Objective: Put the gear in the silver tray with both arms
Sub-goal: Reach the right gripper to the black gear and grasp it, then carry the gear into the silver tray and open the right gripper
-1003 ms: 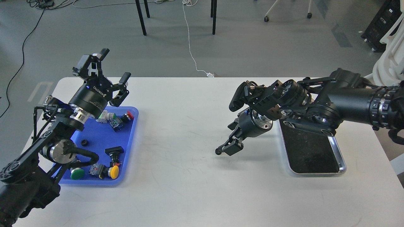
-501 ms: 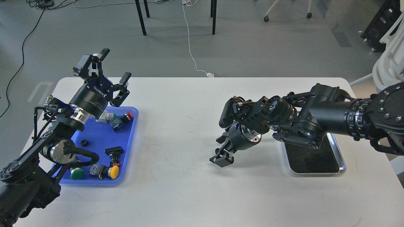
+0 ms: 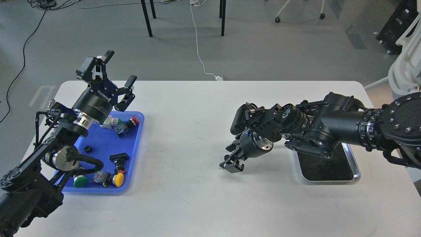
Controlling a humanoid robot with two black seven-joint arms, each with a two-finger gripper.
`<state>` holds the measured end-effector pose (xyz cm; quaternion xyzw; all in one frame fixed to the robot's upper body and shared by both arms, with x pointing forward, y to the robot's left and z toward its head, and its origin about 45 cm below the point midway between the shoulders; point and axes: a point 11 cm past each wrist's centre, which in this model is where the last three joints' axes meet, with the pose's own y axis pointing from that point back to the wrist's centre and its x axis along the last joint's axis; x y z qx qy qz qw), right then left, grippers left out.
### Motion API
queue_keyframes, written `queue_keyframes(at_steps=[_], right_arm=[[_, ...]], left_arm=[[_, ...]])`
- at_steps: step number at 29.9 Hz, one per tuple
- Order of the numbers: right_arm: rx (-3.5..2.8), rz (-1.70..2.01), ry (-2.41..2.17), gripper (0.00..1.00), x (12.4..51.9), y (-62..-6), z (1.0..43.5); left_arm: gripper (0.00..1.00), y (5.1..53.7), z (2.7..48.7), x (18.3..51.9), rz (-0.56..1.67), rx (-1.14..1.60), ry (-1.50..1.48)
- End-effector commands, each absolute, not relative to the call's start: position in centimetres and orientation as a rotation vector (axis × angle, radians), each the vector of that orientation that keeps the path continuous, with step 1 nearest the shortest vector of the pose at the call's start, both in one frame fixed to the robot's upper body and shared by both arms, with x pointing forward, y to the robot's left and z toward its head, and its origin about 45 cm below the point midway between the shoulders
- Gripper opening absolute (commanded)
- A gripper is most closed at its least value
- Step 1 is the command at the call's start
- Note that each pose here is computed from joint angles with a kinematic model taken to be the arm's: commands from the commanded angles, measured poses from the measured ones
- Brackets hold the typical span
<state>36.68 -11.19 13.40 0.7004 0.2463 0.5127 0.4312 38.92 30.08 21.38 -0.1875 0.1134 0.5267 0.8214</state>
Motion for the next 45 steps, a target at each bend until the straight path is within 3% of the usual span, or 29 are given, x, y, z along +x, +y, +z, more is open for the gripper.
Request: queue_keyframes(at_steps=[1, 15, 25, 35, 41, 45], right_arm=[[1.748, 1.274, 0.611, 0.56, 36.7, -11.4, 13.3], [1.748, 1.271, 0.61, 0.15, 36.7, -11.5, 13.3], [1.724, 1.253, 0.546, 0.13, 38.2, -14.4, 15.1], [1.62, 1.162, 0.314, 0.14, 41.2, -26.6, 21.8], [1.484, 1.051, 0.285, 0.14, 40.3, -35.4, 22.3], [1.481, 0.979, 0.266, 0.14, 39.2, -38.1, 20.8]], left_arm=[[0.98, 30.1, 21.5, 38.9, 1.121, -0.402, 0.24], [0.98, 30.3, 21.6, 39.0, 1.125, -0.412, 0.238], [0.98, 30.6, 21.9, 39.1, 1.134, -0.426, 0.231], [0.98, 30.5, 21.9, 39.1, 1.131, -0.425, 0.234], [0.98, 30.2, 21.8, 39.1, 1.124, -0.424, 0.239], [0.98, 29.9, 21.6, 39.0, 1.12, -0.426, 0.244]])
